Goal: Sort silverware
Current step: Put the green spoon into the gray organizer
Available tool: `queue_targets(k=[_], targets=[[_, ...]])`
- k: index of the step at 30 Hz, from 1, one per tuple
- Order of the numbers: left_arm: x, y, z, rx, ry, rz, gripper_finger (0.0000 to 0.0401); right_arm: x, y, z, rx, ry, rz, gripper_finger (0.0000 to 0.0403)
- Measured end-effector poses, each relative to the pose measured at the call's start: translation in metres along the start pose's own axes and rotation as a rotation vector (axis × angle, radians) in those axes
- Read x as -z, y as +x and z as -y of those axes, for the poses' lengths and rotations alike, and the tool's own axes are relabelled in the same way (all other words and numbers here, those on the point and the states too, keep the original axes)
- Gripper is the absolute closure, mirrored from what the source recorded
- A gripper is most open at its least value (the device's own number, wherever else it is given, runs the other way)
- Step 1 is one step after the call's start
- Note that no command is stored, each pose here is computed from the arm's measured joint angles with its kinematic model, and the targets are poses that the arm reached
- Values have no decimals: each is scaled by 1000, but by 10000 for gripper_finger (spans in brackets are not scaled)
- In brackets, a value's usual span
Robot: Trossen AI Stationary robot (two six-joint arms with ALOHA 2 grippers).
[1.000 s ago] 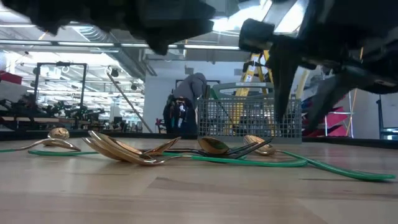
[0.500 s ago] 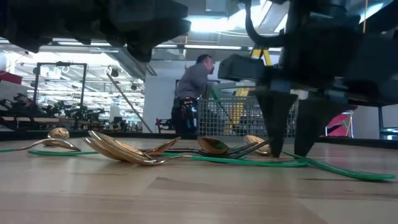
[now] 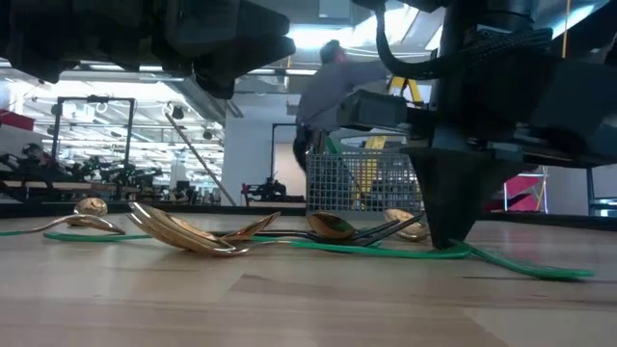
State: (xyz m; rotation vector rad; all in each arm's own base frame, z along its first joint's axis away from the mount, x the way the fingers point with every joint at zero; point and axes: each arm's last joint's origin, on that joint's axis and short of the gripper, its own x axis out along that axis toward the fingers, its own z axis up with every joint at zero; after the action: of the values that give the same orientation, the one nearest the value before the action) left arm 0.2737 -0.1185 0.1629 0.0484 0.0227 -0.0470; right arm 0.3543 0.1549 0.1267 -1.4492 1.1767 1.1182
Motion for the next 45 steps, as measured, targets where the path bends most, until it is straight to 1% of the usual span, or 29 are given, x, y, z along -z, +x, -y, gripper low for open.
queue_targets(k=[3, 6, 8, 10, 12, 14, 18, 21, 23, 24, 26, 28, 30, 33, 35, 38, 40, 43, 45], targets=[[0, 0, 0, 0, 4, 0, 260, 0, -7, -3, 7, 69, -55, 399], [-1, 0, 0, -3, 9, 10, 260, 7, -24, -12, -81, 147, -119, 401], [-1, 0, 0, -4, 15, 10, 260, 11, -49, -8, -47, 250, -101, 401], [-1, 0, 0, -5, 19, 10, 260, 16, -77, -10, -33, 353, -95, 402], [-1, 0, 0, -4, 23, 10, 260, 25, -102, -12, -17, 429, -67, 402], [-1, 0, 0, -5, 29, 12, 260, 38, -130, -13, 46, 505, -13, 402], [-1, 0, 0, -5, 31, 14, 260, 85, -196, -24, 267, 660, 126, 402], [-1, -1, 1, -1, 29, 12, 260, 132, -232, -41, 388, 740, 292, 402], [-1, -1, 2, 0, 31, 10, 260, 169, -253, -55, 475, 772, 429, 402], [-1, -1, 2, 0, 31, 10, 260, 187, -260, -63, 513, 769, 495, 402], [-1, -1, 1, 0, 37, 9, 260, 222, -269, -73, 601, 760, 612, 402], [-1, -1, 1, -1, 41, 9, 260, 256, -267, -80, 652, 766, 728, 402], [-1, -1, 1, -1, 42, 8, 260, 288, -258, -81, 692, 811, 775, 403], [0, -1, 2, 1, 41, -2, 260, 330, -232, -83, 679, 933, 736, 403], [1, -1, 2, 1, 38, -11, 260, 355, -210, -84, 655, 981, 701, 403], [3, -1, 2, 0, 42, -29, 260, 384, -178, -83, 629, 1036, 671, 403], [4, -1, 2, -5, 45, -34, 260, 399, -158, -81, 617, 1060, 654, 403], [5, 0, 1, -8, 51, -48, 260, 417, -133, -76, 620, 1082, 616, 403], [6, -1, 1, -8, 54, -55, 260, 422, -122, -73, 611, 1093, 596, 403]])
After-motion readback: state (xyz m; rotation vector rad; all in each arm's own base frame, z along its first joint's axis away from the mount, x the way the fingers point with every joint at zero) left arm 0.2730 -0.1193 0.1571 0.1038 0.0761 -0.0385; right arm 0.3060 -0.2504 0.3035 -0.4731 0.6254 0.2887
